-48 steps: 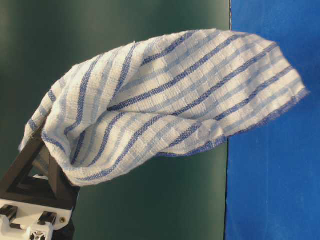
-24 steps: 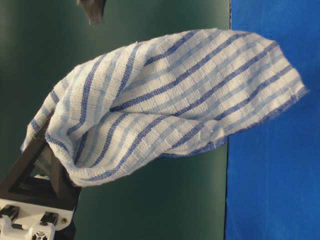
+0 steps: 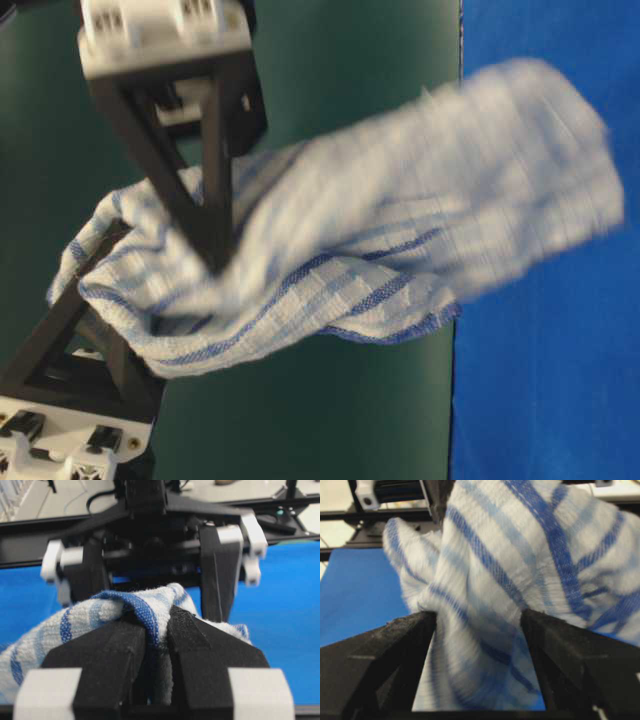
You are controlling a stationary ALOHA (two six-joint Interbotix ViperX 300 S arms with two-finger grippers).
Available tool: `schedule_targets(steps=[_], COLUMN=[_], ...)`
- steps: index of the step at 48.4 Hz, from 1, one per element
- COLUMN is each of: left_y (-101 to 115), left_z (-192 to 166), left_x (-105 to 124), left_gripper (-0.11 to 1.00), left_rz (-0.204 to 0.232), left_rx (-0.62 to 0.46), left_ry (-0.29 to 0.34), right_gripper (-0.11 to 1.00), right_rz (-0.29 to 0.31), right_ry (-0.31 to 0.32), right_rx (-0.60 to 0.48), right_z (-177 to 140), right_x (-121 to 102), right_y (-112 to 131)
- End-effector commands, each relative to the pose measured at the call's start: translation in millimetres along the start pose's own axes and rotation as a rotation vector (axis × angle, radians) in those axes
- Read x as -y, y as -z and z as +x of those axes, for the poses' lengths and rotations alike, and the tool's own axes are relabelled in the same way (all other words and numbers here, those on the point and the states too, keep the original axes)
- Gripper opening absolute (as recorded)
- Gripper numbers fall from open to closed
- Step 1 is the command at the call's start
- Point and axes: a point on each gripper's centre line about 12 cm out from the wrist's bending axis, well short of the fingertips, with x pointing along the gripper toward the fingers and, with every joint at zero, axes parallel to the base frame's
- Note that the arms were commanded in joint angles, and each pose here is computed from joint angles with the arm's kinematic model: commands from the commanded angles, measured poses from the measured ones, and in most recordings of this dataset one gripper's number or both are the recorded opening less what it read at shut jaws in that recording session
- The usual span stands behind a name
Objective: Hand over the towel.
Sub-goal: 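Move the right gripper to the held towel and close on it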
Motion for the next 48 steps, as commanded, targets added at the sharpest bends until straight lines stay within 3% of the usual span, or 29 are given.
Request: schedule_targets(steps=[1, 17, 20, 28, 44, 48], left_y=[-12.6, -12.2, -12.2, -13.1, -14.8, -16.5], left_z=[-1.6, -1.8, -1.8, 0.2, -1.6, -4.7], left_x=[-1.9, 0.4, 0.4, 0.9, 0.7, 0.4], left_gripper=[0.02, 0.02, 0.02, 0.02, 0.04, 0.19], left_rz=[0.003, 0.004, 0.001, 0.001, 0.001, -0.019], left_rx=[0.035, 0.034, 0.034, 0.036, 0.048, 0.062], left_ry=[-0.005, 0.001, 0.001, 0.002, 0.001, -0.001], right_gripper=[0.73, 0.68, 0.56, 0.12, 0.12, 0.12], right_rz=[0.006, 0.000, -0.003, -0.009, -0.010, -0.010], right_ry=[-0.004, -0.004, -0.003, -0.004, -0.006, -0.006], right_rx=[0.037, 0.018, 0.006, -0.008, 0.010, 0.017], right_z=[10.9, 17.1, 17.3, 17.1, 12.1, 8.0], right_x=[-2.0, -2.1, -2.1, -2.2, -2.7, -2.8], right_y=[-14.6, -14.6, -13.5, -12.3, -19.7, -21.5])
